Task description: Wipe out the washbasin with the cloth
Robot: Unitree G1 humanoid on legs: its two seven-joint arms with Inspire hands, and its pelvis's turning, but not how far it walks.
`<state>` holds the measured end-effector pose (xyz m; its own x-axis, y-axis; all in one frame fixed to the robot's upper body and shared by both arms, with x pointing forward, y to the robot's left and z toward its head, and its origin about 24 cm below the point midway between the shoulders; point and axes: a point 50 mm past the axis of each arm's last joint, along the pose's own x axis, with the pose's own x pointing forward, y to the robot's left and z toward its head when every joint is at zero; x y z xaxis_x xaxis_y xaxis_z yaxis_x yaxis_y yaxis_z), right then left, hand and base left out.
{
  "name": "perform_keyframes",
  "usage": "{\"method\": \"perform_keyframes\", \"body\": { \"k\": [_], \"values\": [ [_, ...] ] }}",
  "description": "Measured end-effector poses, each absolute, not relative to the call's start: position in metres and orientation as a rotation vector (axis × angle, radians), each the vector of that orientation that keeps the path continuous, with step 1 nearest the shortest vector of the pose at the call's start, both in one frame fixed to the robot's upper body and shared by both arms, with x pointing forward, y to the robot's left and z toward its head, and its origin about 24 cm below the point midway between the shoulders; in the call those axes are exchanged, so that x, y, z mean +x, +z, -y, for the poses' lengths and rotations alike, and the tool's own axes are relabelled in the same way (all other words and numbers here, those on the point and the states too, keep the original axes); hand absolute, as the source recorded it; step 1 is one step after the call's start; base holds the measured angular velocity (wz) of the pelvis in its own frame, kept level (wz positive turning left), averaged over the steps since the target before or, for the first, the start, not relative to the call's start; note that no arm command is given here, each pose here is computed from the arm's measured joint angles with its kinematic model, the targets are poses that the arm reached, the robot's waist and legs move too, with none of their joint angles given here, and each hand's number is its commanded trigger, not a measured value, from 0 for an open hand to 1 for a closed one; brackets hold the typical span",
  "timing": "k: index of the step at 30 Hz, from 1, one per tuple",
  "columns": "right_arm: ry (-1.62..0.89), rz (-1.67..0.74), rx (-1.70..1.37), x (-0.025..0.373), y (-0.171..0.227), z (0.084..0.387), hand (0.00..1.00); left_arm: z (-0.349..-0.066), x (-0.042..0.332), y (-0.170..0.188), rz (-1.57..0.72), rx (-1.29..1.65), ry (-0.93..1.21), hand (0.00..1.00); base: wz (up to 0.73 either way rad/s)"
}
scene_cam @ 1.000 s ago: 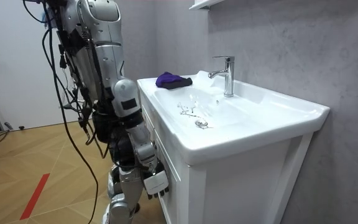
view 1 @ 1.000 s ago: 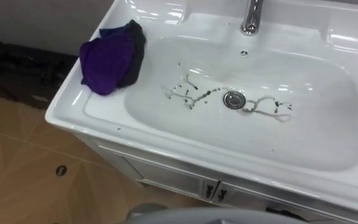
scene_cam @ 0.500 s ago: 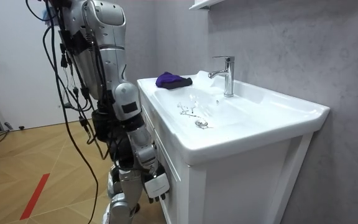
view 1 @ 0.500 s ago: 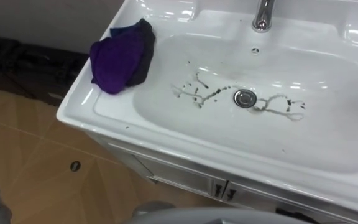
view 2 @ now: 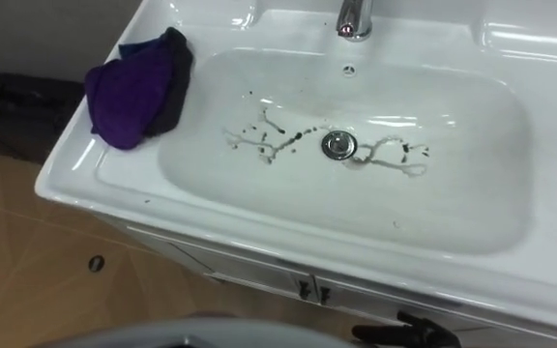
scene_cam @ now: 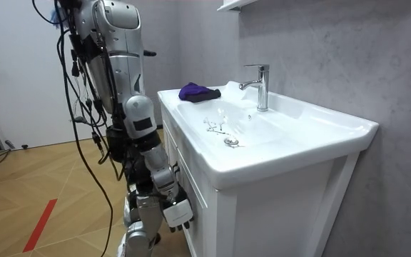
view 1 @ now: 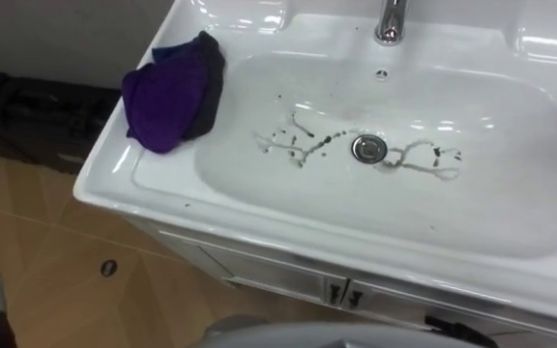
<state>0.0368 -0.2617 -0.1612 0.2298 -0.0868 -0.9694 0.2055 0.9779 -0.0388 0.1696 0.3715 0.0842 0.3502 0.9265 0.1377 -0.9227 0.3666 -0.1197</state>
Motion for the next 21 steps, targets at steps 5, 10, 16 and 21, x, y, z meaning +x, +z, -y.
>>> {"method": "perform_keyframes", "body": {
  "k": [5,10,16,21],
  "values": [
    [-0.177,-1.305,0.122,0.041,-0.161,0.259,0.00,-0.347,0.188,0.096,0.225,0.201,1.015,0.00,-0.05],
    [-0.177,-1.288,0.147,0.047,-0.162,0.254,0.00,-0.318,0.207,0.091,0.208,0.319,0.821,0.00,-0.07],
    [-0.140,-1.276,0.151,0.051,-0.162,0.251,0.00,-0.292,0.219,0.082,0.177,0.396,0.645,0.00,-0.11],
    [-0.119,-1.271,0.142,0.052,-0.163,0.249,0.00,-0.281,0.223,0.075,0.157,0.412,0.590,0.00,-0.03]
  ]
}}
